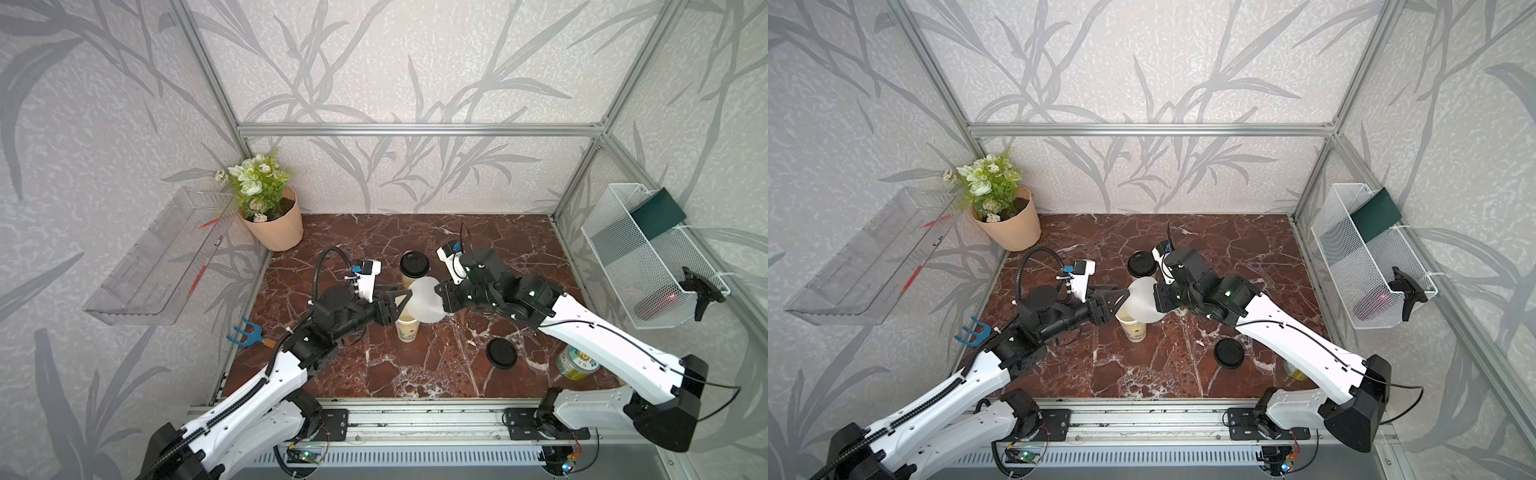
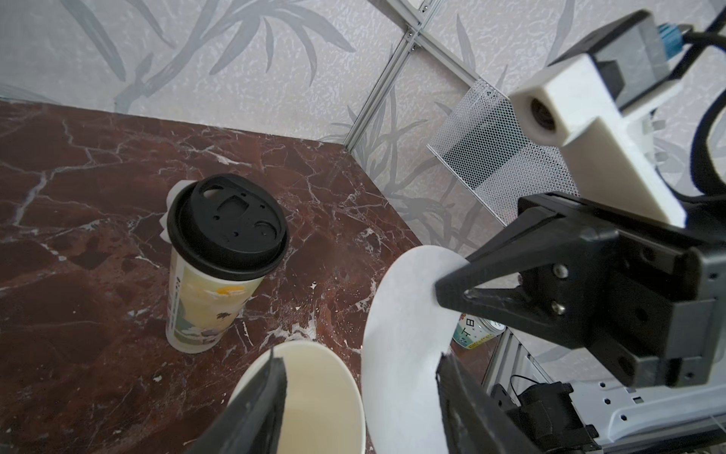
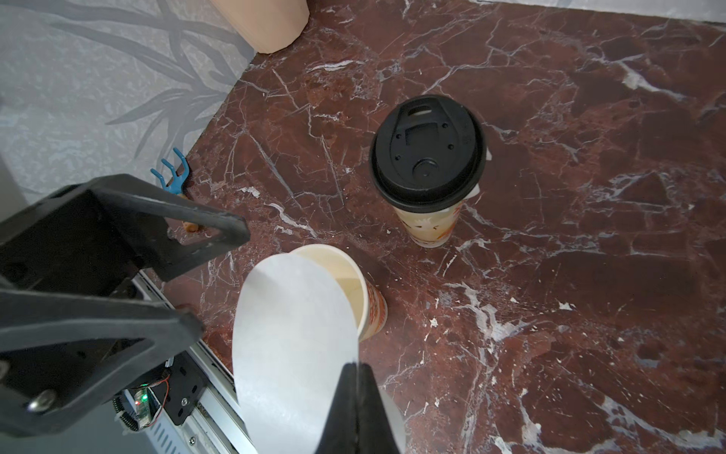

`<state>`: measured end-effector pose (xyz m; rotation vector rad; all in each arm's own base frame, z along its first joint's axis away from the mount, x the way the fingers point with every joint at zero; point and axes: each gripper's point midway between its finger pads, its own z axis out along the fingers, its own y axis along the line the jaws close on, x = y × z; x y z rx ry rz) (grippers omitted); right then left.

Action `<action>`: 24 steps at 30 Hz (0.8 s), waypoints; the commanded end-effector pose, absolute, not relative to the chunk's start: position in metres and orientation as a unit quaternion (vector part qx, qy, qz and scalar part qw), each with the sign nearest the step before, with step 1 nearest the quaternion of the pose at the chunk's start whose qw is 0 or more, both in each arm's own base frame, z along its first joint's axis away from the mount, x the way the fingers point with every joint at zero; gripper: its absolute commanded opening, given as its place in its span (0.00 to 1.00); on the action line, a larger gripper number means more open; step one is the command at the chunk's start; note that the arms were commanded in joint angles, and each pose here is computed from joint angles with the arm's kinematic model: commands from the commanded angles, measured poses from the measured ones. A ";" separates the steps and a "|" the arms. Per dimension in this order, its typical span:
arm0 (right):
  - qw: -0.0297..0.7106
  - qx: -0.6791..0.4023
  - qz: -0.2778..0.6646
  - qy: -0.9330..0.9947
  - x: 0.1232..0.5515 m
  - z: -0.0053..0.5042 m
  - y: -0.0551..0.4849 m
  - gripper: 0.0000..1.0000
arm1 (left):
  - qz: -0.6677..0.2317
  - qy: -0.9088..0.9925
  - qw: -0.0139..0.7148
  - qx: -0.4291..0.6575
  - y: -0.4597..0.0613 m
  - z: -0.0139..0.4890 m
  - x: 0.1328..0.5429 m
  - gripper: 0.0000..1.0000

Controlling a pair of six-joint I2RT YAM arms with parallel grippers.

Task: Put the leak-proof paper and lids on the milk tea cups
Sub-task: Place the leak-proof paper at the cup.

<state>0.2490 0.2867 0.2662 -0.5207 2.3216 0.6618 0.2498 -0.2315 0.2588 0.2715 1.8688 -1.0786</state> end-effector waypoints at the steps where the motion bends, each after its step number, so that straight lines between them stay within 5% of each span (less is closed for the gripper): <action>1: 0.342 -0.206 0.281 0.873 0.251 0.281 0.301 0.00 | -0.472 0.746 0.458 0.101 -0.230 0.266 0.247 0.61; 8: 0.334 -0.210 0.295 0.870 0.254 0.279 0.314 0.00 | -0.479 0.751 0.440 0.116 -0.235 0.260 0.243 0.48; 13: 0.330 -0.210 0.291 0.873 0.256 0.273 0.316 0.00 | -0.463 0.767 0.429 0.115 -0.233 0.246 0.246 0.25; 17: 0.323 -0.212 0.291 0.875 0.255 0.270 0.317 0.00 | -0.454 0.773 0.429 0.111 -0.230 0.242 0.248 0.21; 19: 0.322 -0.211 0.289 0.876 0.255 0.268 0.316 0.00 | -0.451 0.774 0.431 0.108 -0.228 0.242 0.248 0.06; 22: 0.321 -0.213 0.288 0.877 0.255 0.267 0.316 0.05 | -0.441 0.779 0.435 0.099 -0.224 0.241 0.251 0.00; 24: 0.317 -0.214 0.286 0.879 0.255 0.264 0.317 0.18 | -0.437 0.782 0.434 0.094 -0.221 0.240 0.251 0.00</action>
